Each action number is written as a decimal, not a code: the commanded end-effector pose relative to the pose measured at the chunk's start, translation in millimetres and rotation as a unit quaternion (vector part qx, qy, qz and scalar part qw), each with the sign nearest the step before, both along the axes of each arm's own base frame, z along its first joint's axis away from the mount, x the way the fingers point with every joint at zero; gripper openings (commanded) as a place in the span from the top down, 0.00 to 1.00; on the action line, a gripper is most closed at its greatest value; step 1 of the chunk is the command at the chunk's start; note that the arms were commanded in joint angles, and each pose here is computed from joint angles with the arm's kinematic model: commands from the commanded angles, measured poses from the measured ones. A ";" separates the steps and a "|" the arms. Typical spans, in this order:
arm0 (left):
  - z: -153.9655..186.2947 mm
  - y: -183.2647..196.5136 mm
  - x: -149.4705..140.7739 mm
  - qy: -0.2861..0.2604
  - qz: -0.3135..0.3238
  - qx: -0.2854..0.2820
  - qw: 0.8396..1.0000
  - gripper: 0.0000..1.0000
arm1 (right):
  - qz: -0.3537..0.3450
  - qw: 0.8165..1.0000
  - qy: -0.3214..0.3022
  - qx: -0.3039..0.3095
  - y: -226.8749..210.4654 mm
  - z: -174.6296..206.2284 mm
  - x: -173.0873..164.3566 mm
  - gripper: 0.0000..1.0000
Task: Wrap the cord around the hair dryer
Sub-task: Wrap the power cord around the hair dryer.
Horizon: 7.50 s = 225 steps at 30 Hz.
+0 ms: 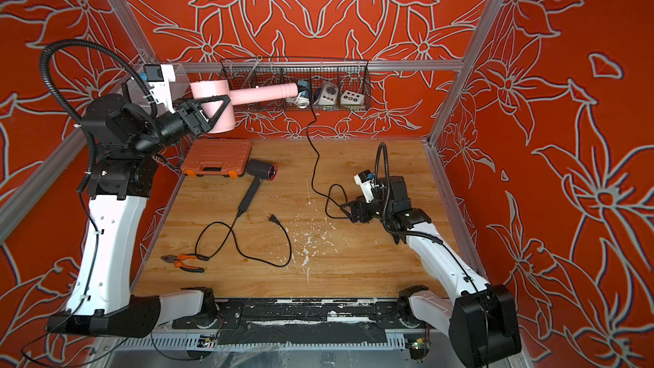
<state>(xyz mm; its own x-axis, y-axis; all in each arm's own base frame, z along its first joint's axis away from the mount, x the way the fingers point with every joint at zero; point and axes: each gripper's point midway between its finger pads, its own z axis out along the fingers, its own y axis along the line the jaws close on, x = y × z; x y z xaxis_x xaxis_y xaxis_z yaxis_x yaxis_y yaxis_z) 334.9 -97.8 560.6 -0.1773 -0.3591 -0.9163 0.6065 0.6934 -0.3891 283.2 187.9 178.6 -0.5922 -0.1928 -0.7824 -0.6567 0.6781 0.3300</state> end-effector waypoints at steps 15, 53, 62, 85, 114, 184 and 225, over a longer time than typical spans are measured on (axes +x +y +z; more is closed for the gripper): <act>30.9 -5.4 -19.0 -0.057 -0.021 -0.007 0.998 1.00 | 0.124 0.976 -0.105 -0.145 79.9 -58.3 47.2 0.20; -31.0 -4.5 18.2 0.000 -0.023 0.017 1.000 1.00 | 0.024 0.944 -0.171 -0.281 11.7 12.2 46.8 1.00; -68.1 -11.7 43.8 0.028 -0.061 -0.006 0.998 1.00 | 0.061 0.924 -0.237 -0.293 -13.0 95.7 -13.9 1.00; -203.0 -131.4 21.7 0.093 -0.252 0.079 0.960 1.00 | 0.187 0.829 -0.387 -0.357 2.3 208.5 -38.9 1.00; -197.4 -167.7 -109.3 0.033 -0.437 0.017 0.899 1.00 | 0.106 0.919 -0.315 -0.212 30.7 181.7 78.4 1.00; -128.1 -160.5 54.5 -0.103 -0.229 -0.130 0.959 1.00 | 0.100 0.963 -0.246 -0.043 81.0 128.6 -32.2 1.00; -211.2 -134.6 94.2 -0.032 -0.152 -0.061 0.986 1.00 | 0.285 0.893 -0.299 -0.181 106.1 169.1 -109.9 1.00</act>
